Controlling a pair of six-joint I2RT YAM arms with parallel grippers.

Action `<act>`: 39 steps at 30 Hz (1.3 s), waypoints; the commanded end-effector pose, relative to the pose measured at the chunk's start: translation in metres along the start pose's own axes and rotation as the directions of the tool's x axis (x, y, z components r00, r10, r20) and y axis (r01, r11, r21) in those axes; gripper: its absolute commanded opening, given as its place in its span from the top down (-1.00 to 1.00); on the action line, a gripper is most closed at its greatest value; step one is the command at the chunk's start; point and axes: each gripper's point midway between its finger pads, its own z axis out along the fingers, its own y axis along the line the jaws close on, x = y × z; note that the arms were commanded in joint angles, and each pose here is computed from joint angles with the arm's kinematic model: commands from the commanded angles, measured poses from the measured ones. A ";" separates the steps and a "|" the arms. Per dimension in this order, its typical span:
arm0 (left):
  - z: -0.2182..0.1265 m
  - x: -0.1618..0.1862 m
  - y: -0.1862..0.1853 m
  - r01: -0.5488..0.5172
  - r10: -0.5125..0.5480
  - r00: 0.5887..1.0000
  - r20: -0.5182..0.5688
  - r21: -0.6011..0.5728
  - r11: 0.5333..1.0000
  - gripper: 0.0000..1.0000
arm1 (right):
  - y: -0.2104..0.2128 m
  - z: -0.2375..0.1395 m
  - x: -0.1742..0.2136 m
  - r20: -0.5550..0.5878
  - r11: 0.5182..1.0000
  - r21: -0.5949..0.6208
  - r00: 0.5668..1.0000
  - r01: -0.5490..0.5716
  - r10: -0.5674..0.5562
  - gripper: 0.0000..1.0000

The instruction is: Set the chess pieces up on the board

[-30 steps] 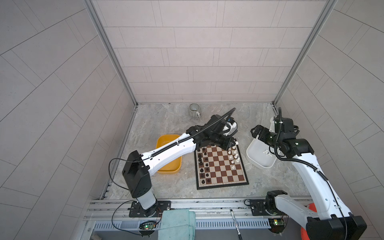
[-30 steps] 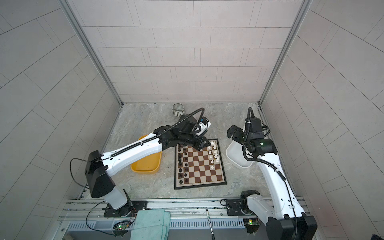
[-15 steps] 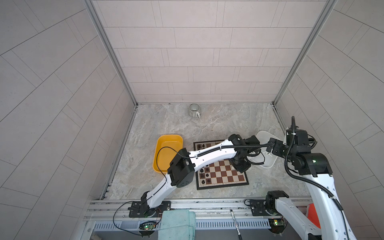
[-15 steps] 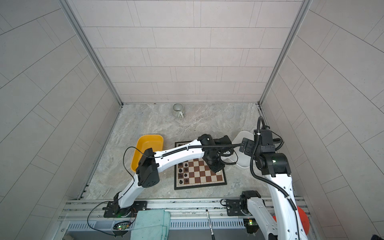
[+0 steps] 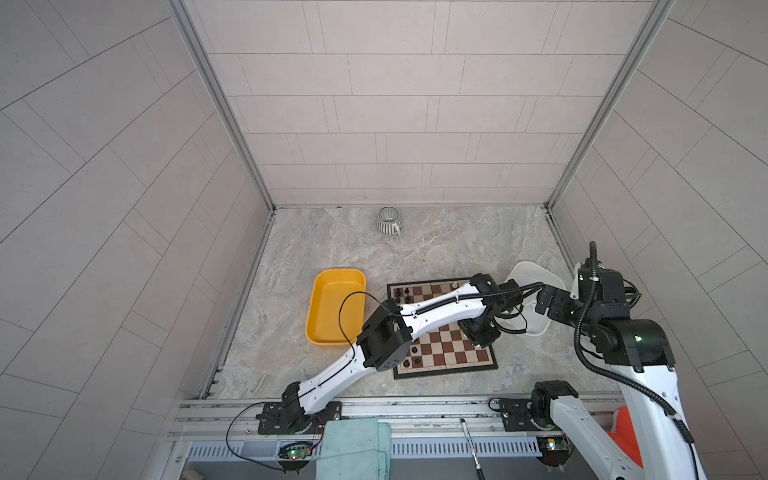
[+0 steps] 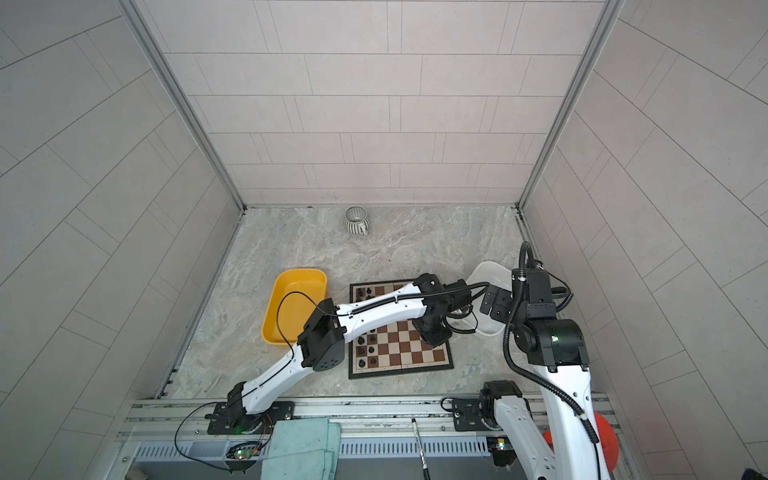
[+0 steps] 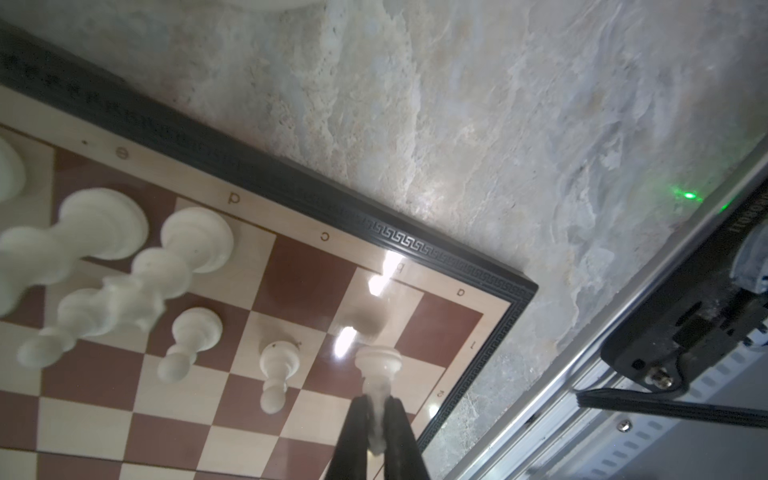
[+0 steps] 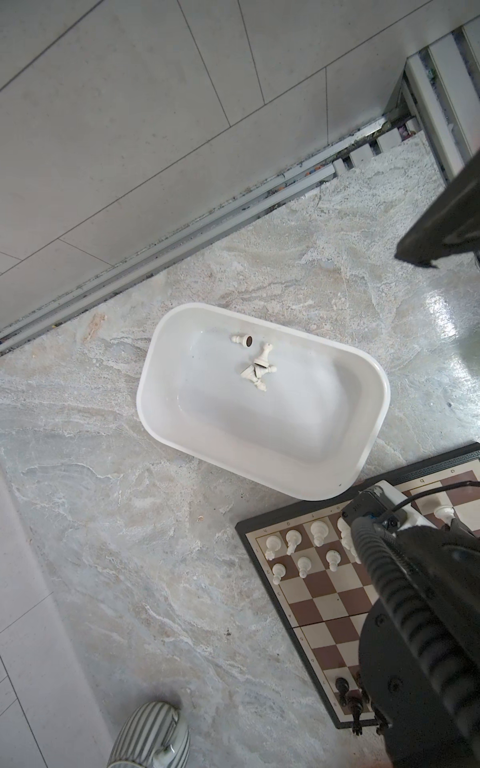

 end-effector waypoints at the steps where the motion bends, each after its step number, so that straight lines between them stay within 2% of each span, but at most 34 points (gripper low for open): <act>1: -0.002 0.000 -0.002 0.004 -0.004 1.000 -0.004 -0.014 1.000 1.00 | -0.007 0.001 0.006 -0.013 0.999 0.030 1.000 0.018 -0.018 -0.98; 19: 0.014 -0.003 -0.002 0.022 -0.022 1.000 -0.018 -0.007 1.000 0.92 | -0.009 -0.003 0.003 0.004 0.999 0.042 1.000 0.026 -0.026 -0.99; 39: 0.009 -0.013 -0.005 0.027 -0.027 0.999 0.027 0.009 1.000 0.54 | -0.008 -0.002 0.003 0.003 0.999 0.034 1.000 0.025 -0.025 -0.99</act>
